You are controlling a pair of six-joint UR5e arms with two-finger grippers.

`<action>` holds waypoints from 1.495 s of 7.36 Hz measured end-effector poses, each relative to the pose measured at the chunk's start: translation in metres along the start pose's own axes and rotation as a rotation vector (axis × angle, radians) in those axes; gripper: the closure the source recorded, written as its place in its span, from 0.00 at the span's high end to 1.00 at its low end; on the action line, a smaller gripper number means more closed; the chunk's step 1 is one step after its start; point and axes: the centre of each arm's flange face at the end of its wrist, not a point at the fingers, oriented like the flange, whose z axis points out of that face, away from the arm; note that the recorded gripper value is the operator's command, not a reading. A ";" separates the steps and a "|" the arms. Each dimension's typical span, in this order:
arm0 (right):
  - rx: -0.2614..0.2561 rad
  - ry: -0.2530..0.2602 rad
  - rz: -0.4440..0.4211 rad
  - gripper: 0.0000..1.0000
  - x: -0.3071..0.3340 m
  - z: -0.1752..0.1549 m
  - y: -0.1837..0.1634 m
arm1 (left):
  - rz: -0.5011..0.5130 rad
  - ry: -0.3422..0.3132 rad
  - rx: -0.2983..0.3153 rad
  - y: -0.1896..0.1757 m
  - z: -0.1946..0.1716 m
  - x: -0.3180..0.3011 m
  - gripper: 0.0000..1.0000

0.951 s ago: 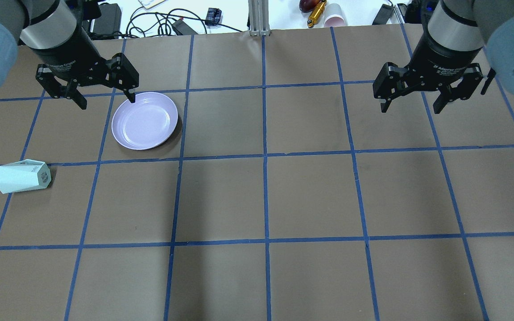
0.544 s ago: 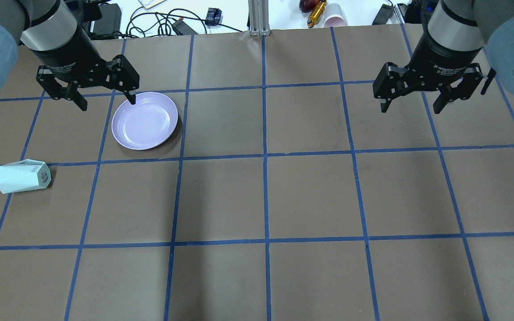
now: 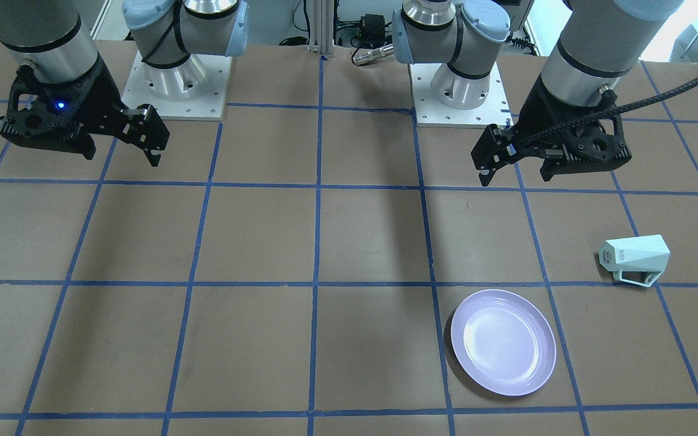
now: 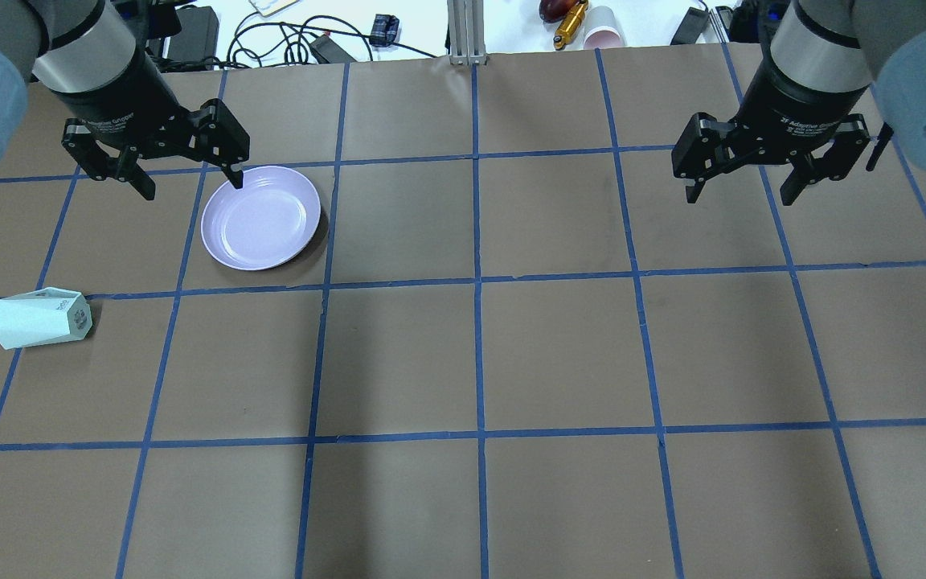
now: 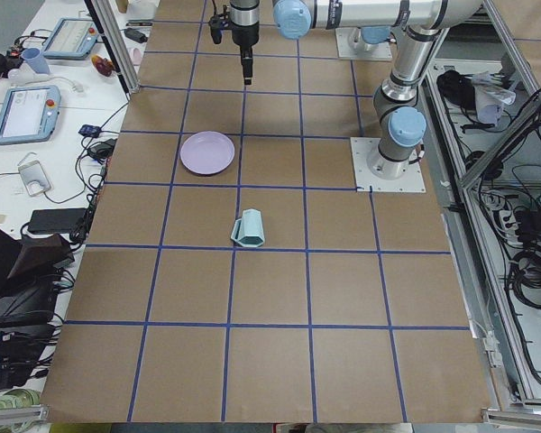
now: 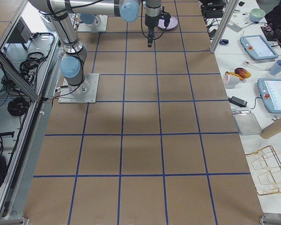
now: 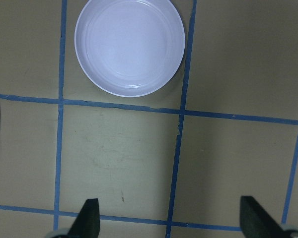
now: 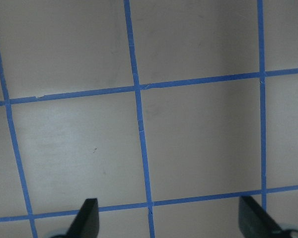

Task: Flip cup and place on plate

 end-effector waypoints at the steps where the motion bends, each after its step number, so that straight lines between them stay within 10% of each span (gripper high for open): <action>1: 0.000 0.000 0.000 1.00 0.000 0.000 0.000 | 0.000 0.000 0.000 0.000 0.000 0.000 1.00; 11: 0.000 0.000 0.000 1.00 0.000 0.000 0.000 | -0.086 -0.010 -0.026 -0.022 0.003 -0.118 1.00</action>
